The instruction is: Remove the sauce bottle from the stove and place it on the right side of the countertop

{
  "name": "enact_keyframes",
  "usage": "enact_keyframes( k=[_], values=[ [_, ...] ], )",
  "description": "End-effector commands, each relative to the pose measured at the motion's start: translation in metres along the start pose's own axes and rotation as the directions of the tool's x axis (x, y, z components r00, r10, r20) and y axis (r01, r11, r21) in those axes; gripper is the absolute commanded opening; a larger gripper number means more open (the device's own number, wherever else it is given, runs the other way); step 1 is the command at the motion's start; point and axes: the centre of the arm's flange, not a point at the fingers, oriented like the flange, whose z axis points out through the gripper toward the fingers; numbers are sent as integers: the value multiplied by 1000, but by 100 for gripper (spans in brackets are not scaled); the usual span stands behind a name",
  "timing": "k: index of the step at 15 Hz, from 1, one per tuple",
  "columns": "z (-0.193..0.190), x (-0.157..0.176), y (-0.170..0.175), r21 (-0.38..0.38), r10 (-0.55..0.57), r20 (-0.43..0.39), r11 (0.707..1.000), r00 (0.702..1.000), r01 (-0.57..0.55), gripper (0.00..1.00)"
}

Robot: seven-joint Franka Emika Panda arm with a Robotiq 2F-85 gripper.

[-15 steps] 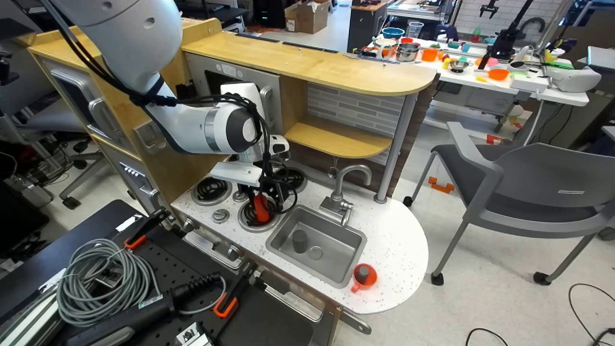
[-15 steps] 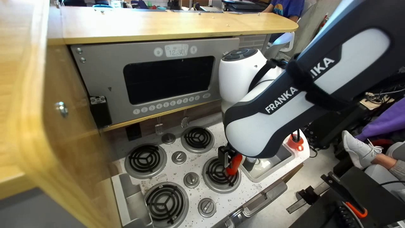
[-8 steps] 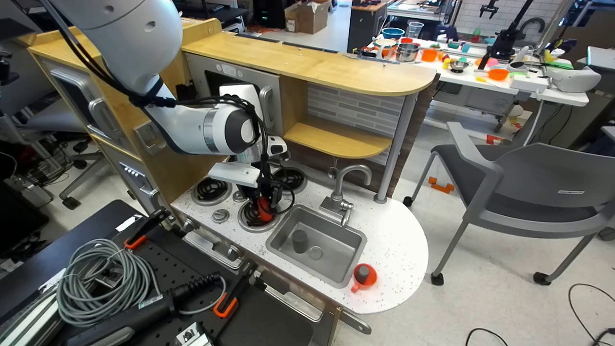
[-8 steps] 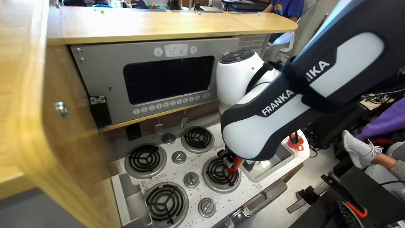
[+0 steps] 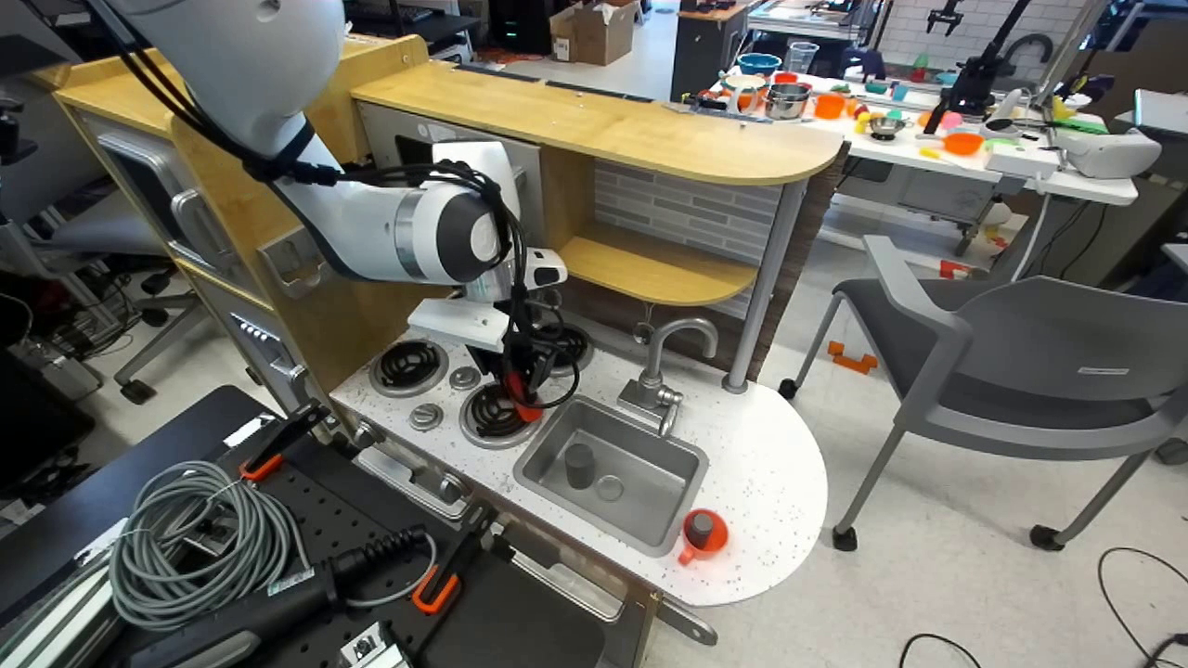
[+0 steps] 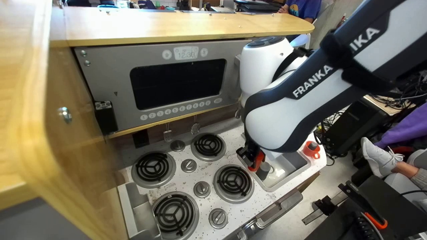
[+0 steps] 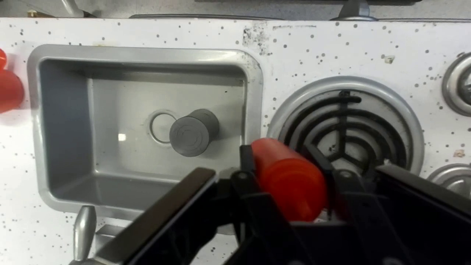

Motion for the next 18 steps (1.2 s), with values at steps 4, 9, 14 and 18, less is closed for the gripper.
enact_keyframes(
  k=[4, 9, 14, 18],
  values=[
    [-23, -38, 115, 89, 142, 78, 985, 987, -149, 12],
    [-11, -35, 189, 141, 284, 129, 943, 950, -302, 12],
    [19, -10, 231, 172, 430, 183, 871, 884, -460, 12],
    [37, 16, 266, 217, 532, 294, 772, 794, -598, 12]
  ],
)
